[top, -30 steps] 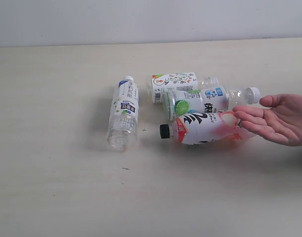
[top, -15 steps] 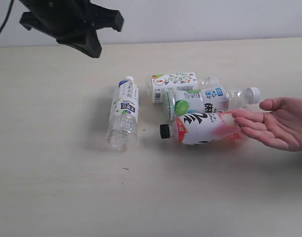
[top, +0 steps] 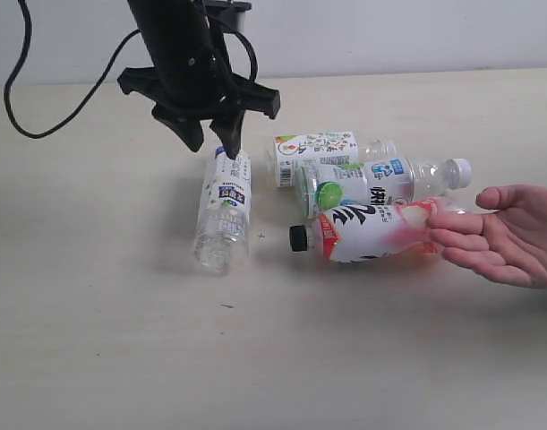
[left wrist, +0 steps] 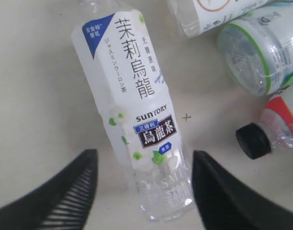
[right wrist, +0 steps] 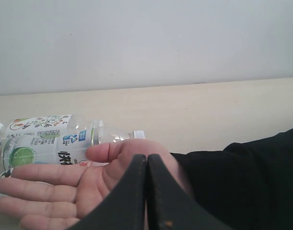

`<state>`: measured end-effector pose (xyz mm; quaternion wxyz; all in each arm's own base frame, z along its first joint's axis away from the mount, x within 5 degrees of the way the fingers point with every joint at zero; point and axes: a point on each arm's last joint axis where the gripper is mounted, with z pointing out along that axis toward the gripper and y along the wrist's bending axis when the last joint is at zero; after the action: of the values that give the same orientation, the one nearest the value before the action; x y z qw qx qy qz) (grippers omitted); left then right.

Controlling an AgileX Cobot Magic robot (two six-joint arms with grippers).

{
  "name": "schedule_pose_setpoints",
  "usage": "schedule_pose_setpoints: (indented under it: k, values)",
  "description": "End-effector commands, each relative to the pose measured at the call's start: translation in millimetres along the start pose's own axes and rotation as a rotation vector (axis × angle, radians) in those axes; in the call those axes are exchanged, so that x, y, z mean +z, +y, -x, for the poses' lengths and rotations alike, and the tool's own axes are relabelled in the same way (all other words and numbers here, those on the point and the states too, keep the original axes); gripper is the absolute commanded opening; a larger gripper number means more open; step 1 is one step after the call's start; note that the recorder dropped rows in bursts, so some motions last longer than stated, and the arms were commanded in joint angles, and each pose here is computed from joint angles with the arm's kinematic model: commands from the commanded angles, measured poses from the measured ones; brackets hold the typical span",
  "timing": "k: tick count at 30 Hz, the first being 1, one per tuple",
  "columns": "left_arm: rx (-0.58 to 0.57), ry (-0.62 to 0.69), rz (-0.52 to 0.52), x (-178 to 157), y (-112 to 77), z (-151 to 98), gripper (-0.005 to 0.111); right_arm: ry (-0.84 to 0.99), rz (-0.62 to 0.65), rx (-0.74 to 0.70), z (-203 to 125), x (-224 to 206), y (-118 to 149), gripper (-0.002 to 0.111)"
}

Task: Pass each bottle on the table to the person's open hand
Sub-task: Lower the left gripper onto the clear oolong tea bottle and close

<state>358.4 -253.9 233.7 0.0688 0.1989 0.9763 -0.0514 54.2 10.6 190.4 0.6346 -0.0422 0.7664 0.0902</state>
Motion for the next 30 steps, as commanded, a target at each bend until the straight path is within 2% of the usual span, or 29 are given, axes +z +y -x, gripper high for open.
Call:
schedule_pose_setpoints:
  k: [1, 27, 29, 30]
  values:
    - [-0.006, 0.002, 0.003, 16.9, -1.2, 5.4, 0.077, -0.013, -0.004, -0.007, -0.2, 0.0, -0.4, 0.0]
    - [-0.015, 0.085, 0.051, 102.4, 3.8, 10.7, 0.076, -0.007, -0.005, -0.007, -0.7, 0.0, -0.4, 0.0]
    - [-0.004, 0.081, 0.058, 100.4, 4.4, 11.0, 0.068, -0.007, -0.005, -0.007, -0.7, 0.0, -0.4, 0.0]
    - [-0.003, 0.081, 0.063, 98.5, 5.7, 11.1, 0.054, -0.007, -0.005, -0.007, -0.7, 0.0, -0.4, 0.0]
